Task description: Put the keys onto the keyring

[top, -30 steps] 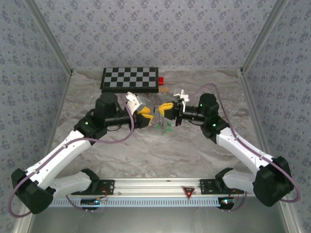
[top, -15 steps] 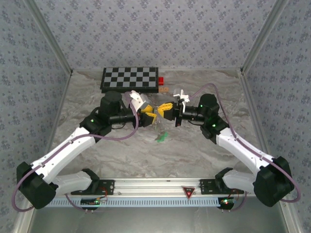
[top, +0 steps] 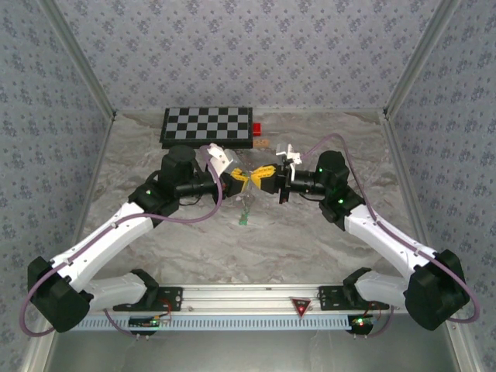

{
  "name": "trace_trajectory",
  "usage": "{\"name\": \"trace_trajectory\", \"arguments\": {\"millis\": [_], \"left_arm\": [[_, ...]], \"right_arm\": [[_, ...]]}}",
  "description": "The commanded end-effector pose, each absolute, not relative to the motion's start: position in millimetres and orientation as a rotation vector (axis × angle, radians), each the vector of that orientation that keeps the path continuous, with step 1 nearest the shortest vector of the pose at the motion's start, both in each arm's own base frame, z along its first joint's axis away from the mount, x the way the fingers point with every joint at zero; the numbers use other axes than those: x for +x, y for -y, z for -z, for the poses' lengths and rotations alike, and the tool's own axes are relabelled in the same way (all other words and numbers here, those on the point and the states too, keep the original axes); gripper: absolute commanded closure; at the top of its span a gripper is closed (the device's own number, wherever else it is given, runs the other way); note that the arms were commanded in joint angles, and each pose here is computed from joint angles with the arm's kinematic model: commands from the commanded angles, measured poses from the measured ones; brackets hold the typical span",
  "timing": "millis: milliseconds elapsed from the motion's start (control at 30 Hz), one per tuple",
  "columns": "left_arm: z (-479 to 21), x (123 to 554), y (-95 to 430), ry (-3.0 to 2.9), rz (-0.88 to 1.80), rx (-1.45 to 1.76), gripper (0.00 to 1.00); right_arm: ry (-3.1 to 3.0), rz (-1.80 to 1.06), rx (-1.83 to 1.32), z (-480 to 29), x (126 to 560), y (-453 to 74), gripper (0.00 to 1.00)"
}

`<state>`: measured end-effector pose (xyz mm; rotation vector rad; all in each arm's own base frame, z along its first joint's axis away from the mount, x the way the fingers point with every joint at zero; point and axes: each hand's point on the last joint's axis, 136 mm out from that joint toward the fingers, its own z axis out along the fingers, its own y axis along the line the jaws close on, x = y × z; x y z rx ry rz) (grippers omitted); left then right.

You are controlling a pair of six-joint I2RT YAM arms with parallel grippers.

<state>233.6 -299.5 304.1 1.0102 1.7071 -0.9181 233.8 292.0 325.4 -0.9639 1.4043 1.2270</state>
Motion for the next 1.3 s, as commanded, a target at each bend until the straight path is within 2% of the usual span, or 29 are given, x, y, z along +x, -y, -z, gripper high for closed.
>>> {"name": "trace_trajectory", "arguments": {"millis": [0,67,533,767,800,867,1267], "left_arm": [[-317,233,300,-1.679,0.904,1.009,0.87],[-313,232,300,-1.687,0.908,1.017,0.89],[-282,208,313,-1.757,0.958,1.14,0.91],[-297,209,307,-1.721,0.934,1.101,0.84],[-300,208,306,-1.711,0.931,1.095,0.82],[-308,211,302,-1.698,0.916,1.068,0.67],[-351,226,282,-1.609,1.012,0.846,0.67]], "right_arm": [[-1.324,-1.237,-0.972,-344,225,-289,1.0],[-1.317,-1.24,-0.962,-347,226,-287,1.0],[-1.29,-1.219,-0.891,-355,234,-280,1.0],[-1.3,-1.223,-0.895,-351,235,-281,1.0],[-1.304,-1.223,-0.895,-350,235,-281,1.0],[-1.311,-1.222,-0.891,-348,237,-280,1.0],[-1.311,-1.237,-0.896,-345,237,-280,1.0]]}}
